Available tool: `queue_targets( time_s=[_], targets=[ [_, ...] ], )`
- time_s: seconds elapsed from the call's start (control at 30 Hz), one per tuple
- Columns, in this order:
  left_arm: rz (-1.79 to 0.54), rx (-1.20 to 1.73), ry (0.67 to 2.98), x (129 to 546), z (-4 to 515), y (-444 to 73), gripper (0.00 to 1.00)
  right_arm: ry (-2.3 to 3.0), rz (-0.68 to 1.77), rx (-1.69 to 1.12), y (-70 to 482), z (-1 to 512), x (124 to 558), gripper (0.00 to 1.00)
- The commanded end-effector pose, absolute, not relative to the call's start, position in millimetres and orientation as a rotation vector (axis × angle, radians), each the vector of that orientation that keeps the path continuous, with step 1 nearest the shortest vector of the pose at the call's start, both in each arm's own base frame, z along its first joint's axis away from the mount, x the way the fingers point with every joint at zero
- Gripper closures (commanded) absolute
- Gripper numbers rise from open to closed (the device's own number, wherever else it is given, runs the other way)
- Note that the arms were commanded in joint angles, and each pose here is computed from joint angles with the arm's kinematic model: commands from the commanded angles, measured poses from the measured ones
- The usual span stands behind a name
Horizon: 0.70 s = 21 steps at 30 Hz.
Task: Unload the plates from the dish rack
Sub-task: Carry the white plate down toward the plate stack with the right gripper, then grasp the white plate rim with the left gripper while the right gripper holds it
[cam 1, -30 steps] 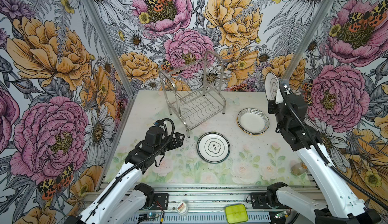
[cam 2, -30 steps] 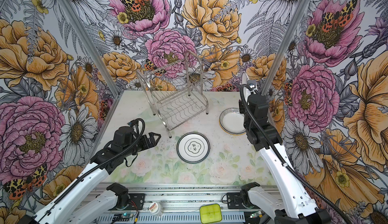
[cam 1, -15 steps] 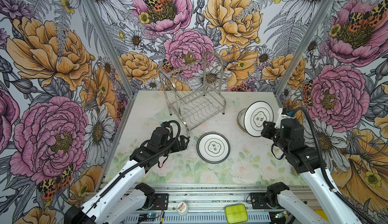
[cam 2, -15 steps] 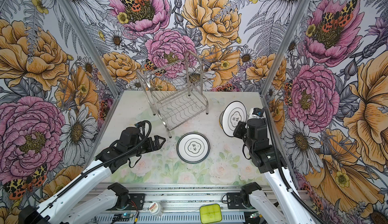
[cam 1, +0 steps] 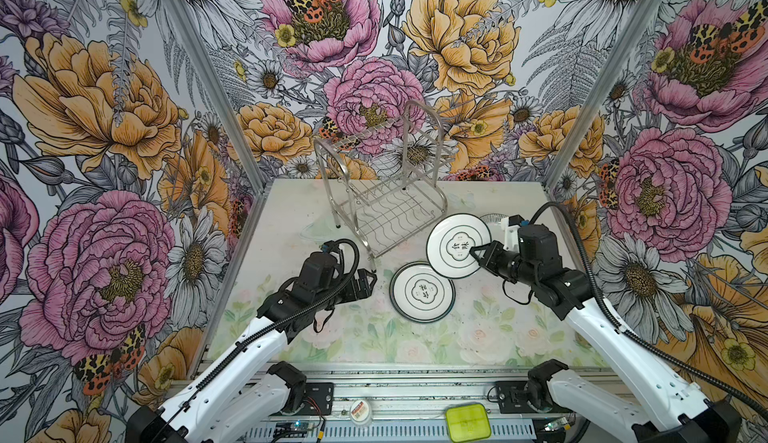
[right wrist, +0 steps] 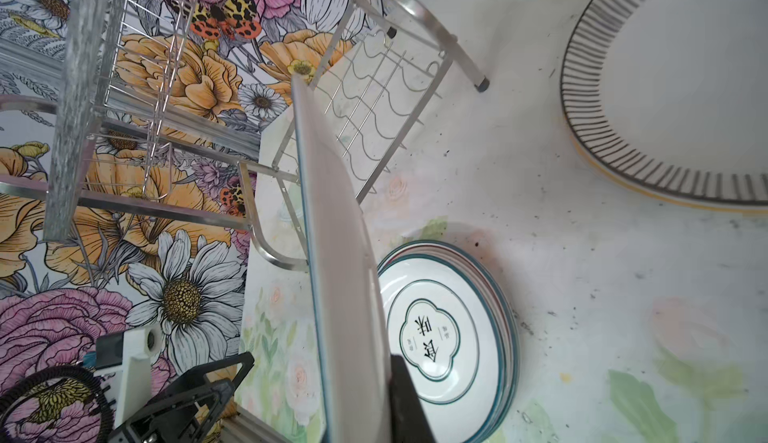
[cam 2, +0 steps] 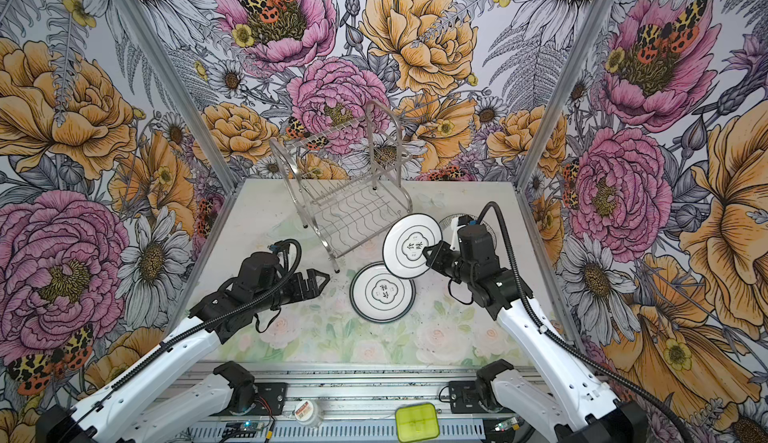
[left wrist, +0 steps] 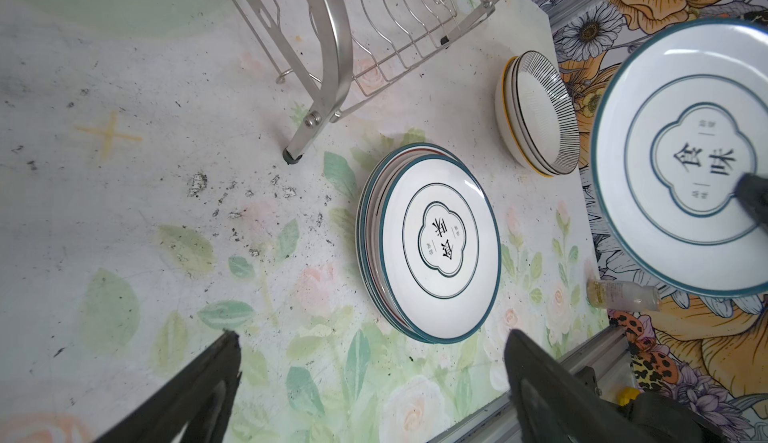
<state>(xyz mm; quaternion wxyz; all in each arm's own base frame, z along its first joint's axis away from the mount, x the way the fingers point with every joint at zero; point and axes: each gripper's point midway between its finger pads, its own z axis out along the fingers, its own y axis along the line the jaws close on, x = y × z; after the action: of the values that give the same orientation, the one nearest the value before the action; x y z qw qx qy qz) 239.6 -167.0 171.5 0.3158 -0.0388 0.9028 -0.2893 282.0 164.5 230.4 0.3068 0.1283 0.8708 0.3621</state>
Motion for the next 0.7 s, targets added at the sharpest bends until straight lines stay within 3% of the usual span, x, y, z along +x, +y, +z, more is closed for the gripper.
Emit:
queue_targets(
  time_s=[0.0, 0.4, 0.67],
  targets=[
    [-0.789, -0.067, 2.322, 246.2, 190.3, -174.4, 0.01, 2.220, 1.175, 0.213, 200.7, 262.4, 289.0, 1.00],
    [-0.965, -0.049, 2.264, 241.9, 202.0, -193.2, 0.01, 2.180, 1.571, -0.082, 271.1, 269.3, 278.6, 1.00],
    [-1.056, -0.037, 2.217, 240.8, 214.0, -202.9, 0.01, 2.162, 1.634, -0.219, 290.4, 270.3, 271.3, 1.00]
  ],
)
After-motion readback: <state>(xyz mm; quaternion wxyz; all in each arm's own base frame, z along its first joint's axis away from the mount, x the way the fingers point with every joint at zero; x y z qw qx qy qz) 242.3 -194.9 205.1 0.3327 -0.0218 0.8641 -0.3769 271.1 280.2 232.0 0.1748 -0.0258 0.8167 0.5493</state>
